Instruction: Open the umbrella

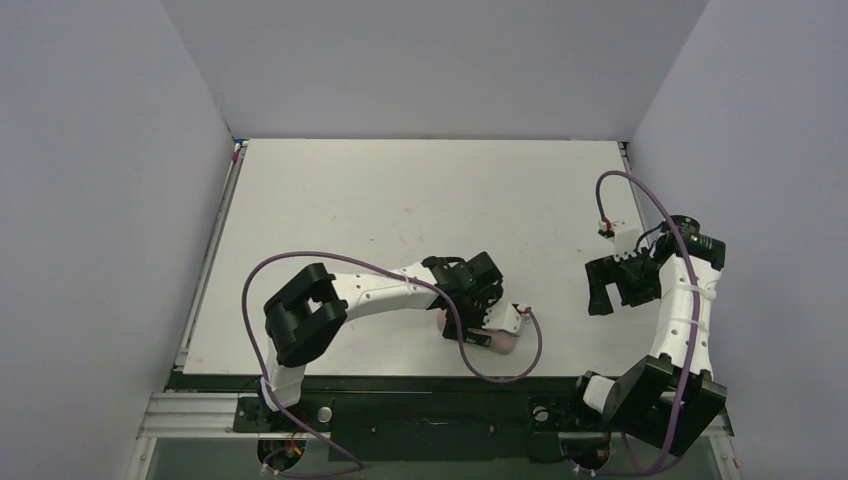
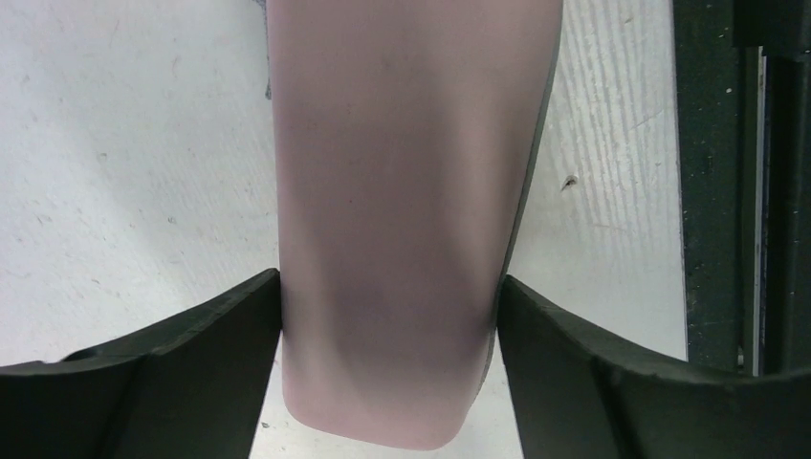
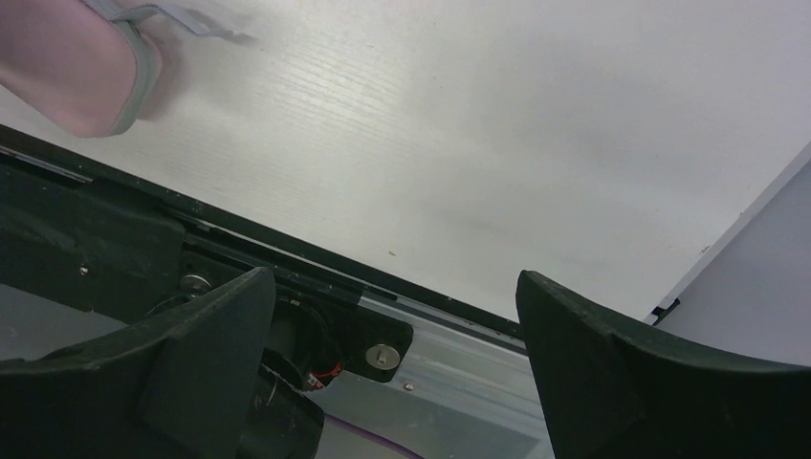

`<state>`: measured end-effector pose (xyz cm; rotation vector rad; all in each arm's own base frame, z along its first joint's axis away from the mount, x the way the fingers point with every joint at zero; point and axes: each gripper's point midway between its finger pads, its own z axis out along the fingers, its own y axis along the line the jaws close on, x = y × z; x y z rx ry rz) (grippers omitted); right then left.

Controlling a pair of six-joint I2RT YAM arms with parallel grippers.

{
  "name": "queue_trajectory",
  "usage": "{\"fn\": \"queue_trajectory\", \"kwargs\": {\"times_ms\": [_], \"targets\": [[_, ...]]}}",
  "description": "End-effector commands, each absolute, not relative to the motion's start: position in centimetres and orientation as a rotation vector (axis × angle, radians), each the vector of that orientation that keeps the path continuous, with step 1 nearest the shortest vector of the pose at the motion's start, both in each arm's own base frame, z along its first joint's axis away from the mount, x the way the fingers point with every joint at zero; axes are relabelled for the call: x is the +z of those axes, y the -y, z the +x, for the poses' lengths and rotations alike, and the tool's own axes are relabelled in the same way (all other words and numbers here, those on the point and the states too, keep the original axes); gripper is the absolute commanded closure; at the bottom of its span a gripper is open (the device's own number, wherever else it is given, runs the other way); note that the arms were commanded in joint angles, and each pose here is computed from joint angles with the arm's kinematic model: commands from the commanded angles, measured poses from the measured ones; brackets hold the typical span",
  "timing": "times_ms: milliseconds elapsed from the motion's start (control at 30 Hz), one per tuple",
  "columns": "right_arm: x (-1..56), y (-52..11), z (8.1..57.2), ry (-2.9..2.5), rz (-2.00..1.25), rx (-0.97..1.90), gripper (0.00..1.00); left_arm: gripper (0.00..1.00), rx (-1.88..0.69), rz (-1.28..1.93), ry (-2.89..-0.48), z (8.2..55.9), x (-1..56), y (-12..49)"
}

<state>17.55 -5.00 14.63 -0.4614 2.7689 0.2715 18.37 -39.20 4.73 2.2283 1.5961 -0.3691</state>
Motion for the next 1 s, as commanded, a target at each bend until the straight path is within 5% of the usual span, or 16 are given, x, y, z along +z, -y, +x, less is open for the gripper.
{"fn": "queue_trajectory", "kwargs": {"times_ms": [0, 467, 700, 967], "targets": [[15.7, 4.9, 18.7, -2.716, -0.480, 0.292, 0.08, 0.32, -0.379, 2.069, -1.724, 21.6, 5.6, 37.7], [14.2, 2.9, 19.8, -2.720, -0.553, 0.442, 0.11, 0.44, -0.289, 2.331, -1.395, 33.6, 5.9, 28.9], [13.8, 0.0, 20.9, -2.682, -0.631, 0.495, 0.11, 0.03, -0.259, 2.319, -1.154, 36.0, 7.8, 29.7], [16.3, -4.5, 27.3, -2.488, -0.669, 0.543, 0.17, 0.03, -0.308, 1.501, -1.566, 40.3, 19.7, 29.0]]}}
